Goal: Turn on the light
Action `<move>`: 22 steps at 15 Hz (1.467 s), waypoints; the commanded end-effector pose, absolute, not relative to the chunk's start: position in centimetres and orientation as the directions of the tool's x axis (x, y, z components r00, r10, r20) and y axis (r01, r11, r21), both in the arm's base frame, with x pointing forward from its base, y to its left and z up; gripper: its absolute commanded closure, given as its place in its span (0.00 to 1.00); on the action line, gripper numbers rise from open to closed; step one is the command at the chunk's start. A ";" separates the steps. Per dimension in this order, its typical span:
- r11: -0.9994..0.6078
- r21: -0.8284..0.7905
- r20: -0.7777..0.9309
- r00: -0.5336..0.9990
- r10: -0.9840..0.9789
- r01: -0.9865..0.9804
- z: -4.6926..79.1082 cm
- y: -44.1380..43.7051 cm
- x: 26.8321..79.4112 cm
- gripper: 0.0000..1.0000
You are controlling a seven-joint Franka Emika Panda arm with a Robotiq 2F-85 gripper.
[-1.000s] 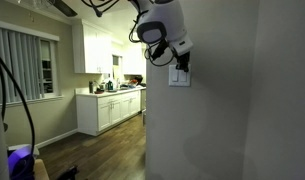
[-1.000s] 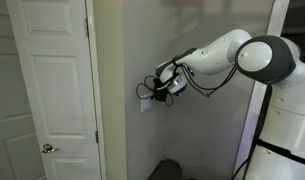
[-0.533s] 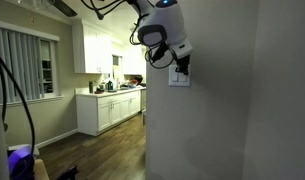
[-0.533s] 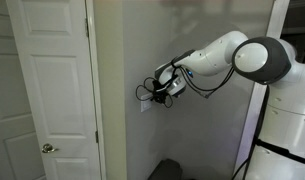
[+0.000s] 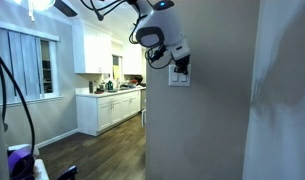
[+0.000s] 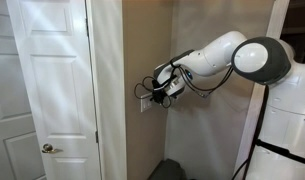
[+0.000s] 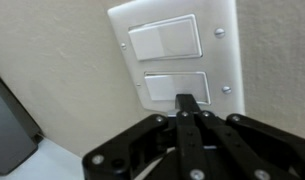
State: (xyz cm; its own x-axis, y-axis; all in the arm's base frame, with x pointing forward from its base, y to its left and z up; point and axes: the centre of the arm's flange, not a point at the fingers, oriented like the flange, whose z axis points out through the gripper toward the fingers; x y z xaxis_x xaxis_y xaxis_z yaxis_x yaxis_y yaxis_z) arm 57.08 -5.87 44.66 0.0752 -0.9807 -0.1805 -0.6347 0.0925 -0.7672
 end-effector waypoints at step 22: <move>0.061 -0.703 -0.089 0.003 -0.996 -0.709 44.8 -9.3 49.7 1.00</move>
